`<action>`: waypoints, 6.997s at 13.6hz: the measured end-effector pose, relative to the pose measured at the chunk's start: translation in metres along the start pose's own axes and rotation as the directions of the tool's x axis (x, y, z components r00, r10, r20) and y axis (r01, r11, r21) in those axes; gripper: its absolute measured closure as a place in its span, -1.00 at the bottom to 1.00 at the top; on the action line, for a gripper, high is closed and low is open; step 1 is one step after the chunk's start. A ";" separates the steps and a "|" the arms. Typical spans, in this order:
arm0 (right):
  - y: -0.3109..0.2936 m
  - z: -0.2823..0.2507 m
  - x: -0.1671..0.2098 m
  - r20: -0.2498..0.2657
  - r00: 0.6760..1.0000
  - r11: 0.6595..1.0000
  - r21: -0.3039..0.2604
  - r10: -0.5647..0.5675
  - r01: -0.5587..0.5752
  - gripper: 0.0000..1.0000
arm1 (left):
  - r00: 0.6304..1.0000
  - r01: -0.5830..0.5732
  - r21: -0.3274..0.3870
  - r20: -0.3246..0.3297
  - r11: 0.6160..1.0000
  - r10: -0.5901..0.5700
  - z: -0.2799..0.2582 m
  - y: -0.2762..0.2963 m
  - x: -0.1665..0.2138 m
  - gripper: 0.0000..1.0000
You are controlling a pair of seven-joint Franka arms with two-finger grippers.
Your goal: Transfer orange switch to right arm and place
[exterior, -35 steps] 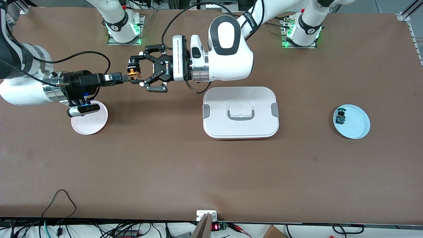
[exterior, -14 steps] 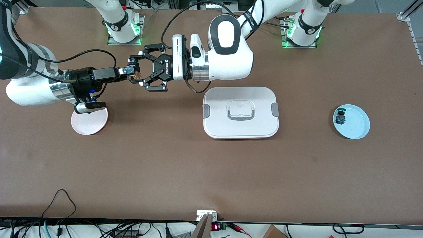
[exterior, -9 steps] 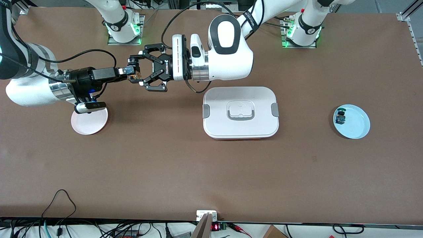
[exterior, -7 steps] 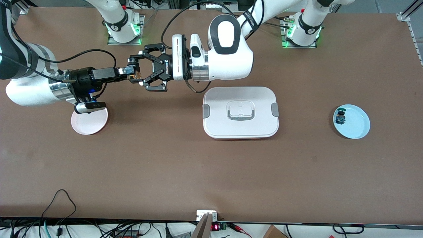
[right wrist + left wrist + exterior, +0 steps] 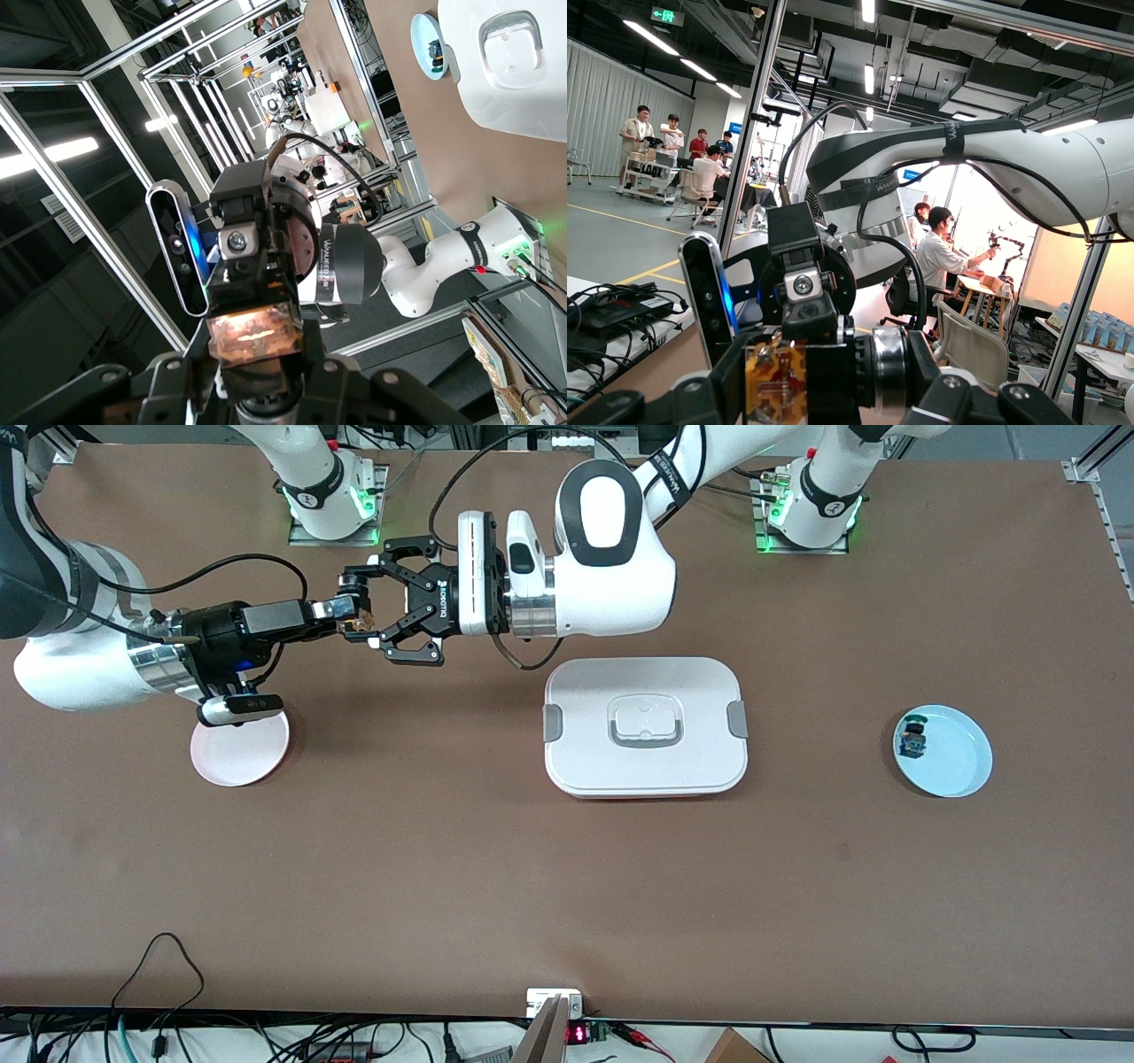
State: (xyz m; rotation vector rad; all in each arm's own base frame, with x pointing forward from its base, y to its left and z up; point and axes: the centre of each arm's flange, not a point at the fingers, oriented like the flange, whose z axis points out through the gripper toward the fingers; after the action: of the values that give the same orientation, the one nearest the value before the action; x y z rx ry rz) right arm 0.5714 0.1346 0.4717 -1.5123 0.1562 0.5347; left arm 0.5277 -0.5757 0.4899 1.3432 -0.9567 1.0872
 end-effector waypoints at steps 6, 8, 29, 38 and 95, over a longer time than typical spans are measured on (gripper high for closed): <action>0.000 0.000 -0.002 0.018 1.000 1.000 0.003 0.000 0.000 0.16 | 1.000 0.017 0.003 0.000 1.000 -0.017 -0.001 -0.001 0.000 -1.00; 0.000 0.000 -0.002 0.017 1.000 1.000 0.003 0.000 0.000 0.17 | 1.000 0.018 0.007 -0.001 1.000 -0.018 -0.002 -0.002 0.001 -1.00; 0.072 -0.094 -0.032 0.093 0.995 0.852 -0.518 -0.029 0.073 0.17 | 0.997 0.068 -0.062 -0.044 0.996 -0.071 -0.477 -0.298 -0.123 -1.00; 0.098 -0.178 -0.033 0.312 0.946 0.240 -0.915 -0.091 0.325 0.17 | 0.817 -0.090 0.112 0.576 0.990 0.009 -0.735 -0.294 -0.104 -1.00; 0.036 -0.192 0.003 0.290 0.887 -0.174 -0.955 -0.359 0.242 -1.00 | 0.167 -0.073 0.997 -0.004 -0.016 -0.986 -0.574 -0.058 0.116 -1.00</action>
State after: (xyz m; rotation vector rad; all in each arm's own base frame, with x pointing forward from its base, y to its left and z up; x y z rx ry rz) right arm 0.6023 -0.0525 0.4242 -3.0256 -0.8162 0.0468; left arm 0.5688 0.0061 0.5704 3.1785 0.1200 -0.1438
